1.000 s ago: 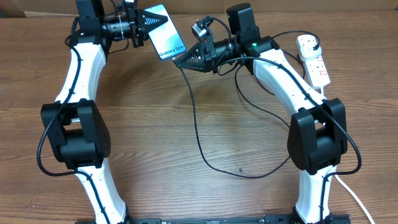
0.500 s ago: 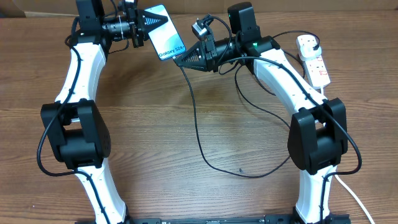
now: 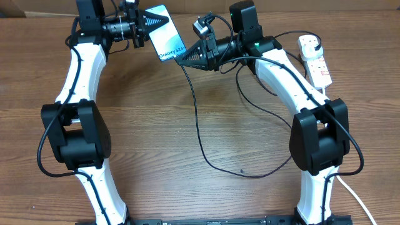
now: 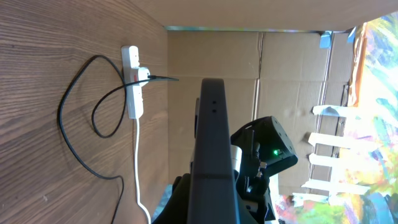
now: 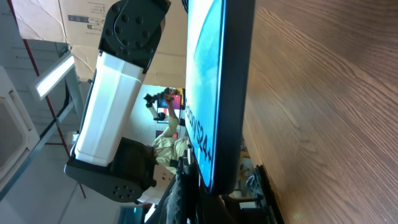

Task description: Plug charger to phone and switch on socket

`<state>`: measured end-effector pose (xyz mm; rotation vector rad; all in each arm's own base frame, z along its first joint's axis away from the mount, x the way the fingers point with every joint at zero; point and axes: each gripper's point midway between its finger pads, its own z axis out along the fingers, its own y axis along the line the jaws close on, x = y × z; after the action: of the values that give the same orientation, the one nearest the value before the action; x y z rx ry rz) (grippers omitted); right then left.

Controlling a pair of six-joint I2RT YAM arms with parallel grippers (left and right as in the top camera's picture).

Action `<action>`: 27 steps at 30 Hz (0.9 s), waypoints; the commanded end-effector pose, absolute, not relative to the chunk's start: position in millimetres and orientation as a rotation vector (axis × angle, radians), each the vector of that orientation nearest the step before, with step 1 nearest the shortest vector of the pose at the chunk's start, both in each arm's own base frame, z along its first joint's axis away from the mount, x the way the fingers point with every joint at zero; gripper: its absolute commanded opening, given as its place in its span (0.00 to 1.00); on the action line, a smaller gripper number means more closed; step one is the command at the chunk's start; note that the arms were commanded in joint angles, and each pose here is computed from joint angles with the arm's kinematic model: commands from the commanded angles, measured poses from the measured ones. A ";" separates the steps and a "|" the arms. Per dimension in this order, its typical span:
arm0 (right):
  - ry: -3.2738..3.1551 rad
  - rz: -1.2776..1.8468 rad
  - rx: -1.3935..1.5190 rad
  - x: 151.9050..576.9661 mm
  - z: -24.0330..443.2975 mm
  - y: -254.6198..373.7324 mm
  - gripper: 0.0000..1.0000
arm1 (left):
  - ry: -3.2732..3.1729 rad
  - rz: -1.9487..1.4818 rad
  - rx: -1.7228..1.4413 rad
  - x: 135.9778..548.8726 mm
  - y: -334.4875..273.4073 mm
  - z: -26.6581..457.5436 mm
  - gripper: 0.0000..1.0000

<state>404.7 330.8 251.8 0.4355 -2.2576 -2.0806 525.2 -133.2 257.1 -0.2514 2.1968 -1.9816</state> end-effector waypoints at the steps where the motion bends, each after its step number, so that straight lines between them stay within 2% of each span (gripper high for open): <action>1: -2.250 -2.089 0.444 402.9 259.1 328.4 0.04 | 2.174 -1.995 -0.185 522.7 -130.0 265.1 0.04; 27: -2.251 -2.068 0.421 400.2 253.2 328.3 0.04 | 2.176 -1.988 -0.204 524.4 -128.6 264.2 0.04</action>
<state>401.6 329.7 248.1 0.3936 -2.2474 -2.0529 525.9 -130.5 257.2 -0.2430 2.1902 -1.9724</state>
